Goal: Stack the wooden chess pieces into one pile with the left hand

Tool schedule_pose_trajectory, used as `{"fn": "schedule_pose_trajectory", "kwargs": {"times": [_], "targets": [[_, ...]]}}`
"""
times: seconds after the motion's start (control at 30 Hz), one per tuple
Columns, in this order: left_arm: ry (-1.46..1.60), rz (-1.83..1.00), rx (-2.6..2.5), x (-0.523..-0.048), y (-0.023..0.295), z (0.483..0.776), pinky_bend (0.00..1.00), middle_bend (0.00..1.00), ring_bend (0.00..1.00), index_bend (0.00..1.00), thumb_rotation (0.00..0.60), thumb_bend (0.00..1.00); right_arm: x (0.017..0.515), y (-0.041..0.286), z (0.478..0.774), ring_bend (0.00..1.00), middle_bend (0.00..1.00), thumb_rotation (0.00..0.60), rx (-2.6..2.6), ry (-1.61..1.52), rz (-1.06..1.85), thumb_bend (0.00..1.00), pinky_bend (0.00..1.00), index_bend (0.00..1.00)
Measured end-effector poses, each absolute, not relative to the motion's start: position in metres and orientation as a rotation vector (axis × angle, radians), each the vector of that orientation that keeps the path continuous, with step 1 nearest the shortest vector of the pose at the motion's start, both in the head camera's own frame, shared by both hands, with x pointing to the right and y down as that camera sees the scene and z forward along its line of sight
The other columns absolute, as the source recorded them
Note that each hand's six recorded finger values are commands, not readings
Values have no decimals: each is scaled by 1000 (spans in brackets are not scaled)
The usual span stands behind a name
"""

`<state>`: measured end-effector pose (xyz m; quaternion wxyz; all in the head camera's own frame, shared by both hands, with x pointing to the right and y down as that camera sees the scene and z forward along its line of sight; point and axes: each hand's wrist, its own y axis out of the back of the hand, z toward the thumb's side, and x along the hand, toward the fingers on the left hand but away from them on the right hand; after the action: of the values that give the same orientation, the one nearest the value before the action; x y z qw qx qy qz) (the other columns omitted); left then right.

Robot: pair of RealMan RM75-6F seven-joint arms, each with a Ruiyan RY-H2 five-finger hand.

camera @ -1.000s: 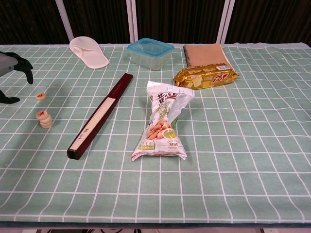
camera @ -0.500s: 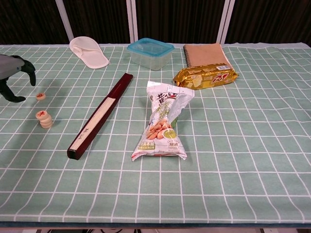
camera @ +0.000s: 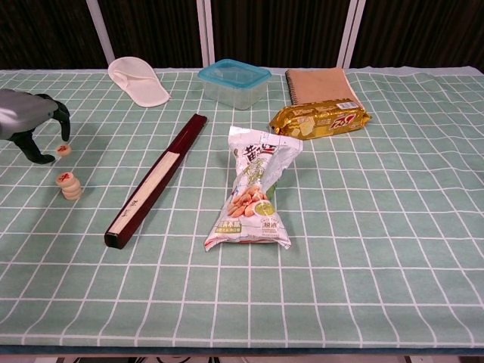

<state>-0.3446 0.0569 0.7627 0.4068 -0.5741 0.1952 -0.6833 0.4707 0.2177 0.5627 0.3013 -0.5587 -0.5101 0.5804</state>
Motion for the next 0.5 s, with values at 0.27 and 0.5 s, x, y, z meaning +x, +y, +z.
{"fn": "schedule_pose_trajectory", "kwargs": {"times": [0.27, 0.5], "targets": [[472, -1730, -1425, -343, 56, 766, 85, 125, 0, 407, 600, 300, 470, 218, 563, 60, 69, 600, -1484, -1354, 1541, 204, 0, 115], [454, -1731, -1414, -342, 57, 769, 86, 127, 0, 422, 600, 307, 471, 218, 563, 59, 69, 600, -1486, -1362, 1545, 204, 0, 114]]}}
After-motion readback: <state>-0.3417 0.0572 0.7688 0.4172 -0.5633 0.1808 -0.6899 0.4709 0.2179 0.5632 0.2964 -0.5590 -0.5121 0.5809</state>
